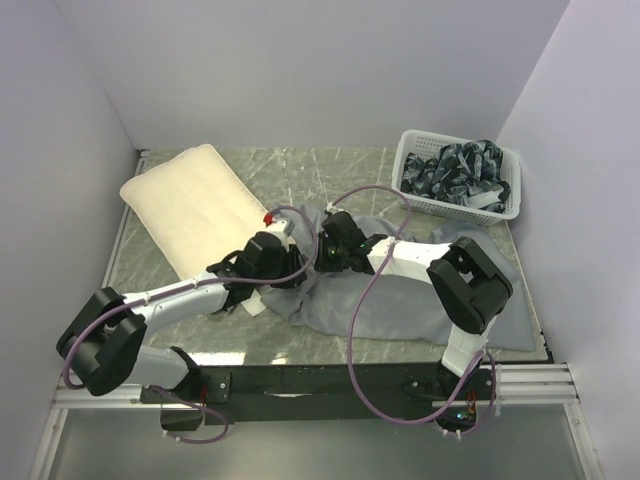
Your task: Put the pillow into the pillowcase
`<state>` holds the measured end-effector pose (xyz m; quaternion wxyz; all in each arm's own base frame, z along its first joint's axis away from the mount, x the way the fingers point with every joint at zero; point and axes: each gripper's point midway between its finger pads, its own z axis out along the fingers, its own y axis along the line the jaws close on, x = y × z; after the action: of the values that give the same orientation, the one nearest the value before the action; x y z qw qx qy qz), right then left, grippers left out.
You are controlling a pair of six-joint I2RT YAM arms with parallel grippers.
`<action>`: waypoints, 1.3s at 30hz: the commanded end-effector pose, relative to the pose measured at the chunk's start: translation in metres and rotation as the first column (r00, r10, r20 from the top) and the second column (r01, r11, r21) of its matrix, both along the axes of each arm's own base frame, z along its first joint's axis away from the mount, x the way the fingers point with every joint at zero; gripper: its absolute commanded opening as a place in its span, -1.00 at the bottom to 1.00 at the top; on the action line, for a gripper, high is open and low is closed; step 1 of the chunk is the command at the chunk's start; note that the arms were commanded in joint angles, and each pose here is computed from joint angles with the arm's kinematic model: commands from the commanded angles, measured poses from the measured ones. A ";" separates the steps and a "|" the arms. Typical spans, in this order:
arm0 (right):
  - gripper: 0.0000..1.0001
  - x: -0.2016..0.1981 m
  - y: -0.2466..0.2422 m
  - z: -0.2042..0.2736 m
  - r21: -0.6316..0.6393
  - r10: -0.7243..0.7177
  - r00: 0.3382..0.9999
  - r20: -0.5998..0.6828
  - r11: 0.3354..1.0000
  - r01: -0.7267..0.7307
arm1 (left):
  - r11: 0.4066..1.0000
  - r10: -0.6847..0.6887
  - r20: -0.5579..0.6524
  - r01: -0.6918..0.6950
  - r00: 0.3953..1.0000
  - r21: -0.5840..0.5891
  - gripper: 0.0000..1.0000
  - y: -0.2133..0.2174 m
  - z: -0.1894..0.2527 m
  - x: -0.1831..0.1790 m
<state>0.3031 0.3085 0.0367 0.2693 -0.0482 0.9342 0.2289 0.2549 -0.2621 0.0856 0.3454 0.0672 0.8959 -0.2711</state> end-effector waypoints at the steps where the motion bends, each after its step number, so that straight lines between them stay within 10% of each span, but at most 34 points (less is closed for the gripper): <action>1: -0.57 0.010 0.011 0.014 0.033 0.002 0.999 0.036 0.999 -0.003 | 0.987 -0.111 0.055 0.116 0.992 -0.112 -0.47 -0.021 0.022 -0.008; 6: -0.35 0.012 0.009 0.024 0.051 -0.008 0.999 0.048 0.999 0.006 | 0.969 -0.183 0.017 0.184 0.983 -0.164 -0.98 -0.030 0.014 -0.026; 13: 0.34 0.007 -0.005 0.047 0.050 -0.041 0.995 0.087 0.998 0.037 | 0.935 -0.297 -0.041 0.282 0.954 -0.214 -0.96 -0.038 -0.012 -0.065; 18: 0.36 -0.008 -0.003 0.064 0.075 -0.016 0.994 0.105 0.997 0.008 | 0.929 -0.312 -0.064 0.291 0.948 -0.229 -0.89 -0.033 -0.030 -0.077; 28: -0.22 -0.039 0.013 0.043 0.002 0.056 0.996 0.066 0.998 -0.056 | 0.920 -0.285 0.001 0.273 0.959 -0.282 -0.77 -0.030 -0.021 -0.079; 39: 0.15 -0.002 0.014 0.045 -0.169 0.013 0.991 0.136 0.986 0.010 | 0.914 -0.279 0.021 0.272 0.960 -0.301 -0.78 -0.029 -0.014 -0.081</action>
<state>0.2760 0.3199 0.0665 0.2889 -0.0834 0.9361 0.1824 0.1743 -0.2863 0.0591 0.2848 0.1368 0.8454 -0.4306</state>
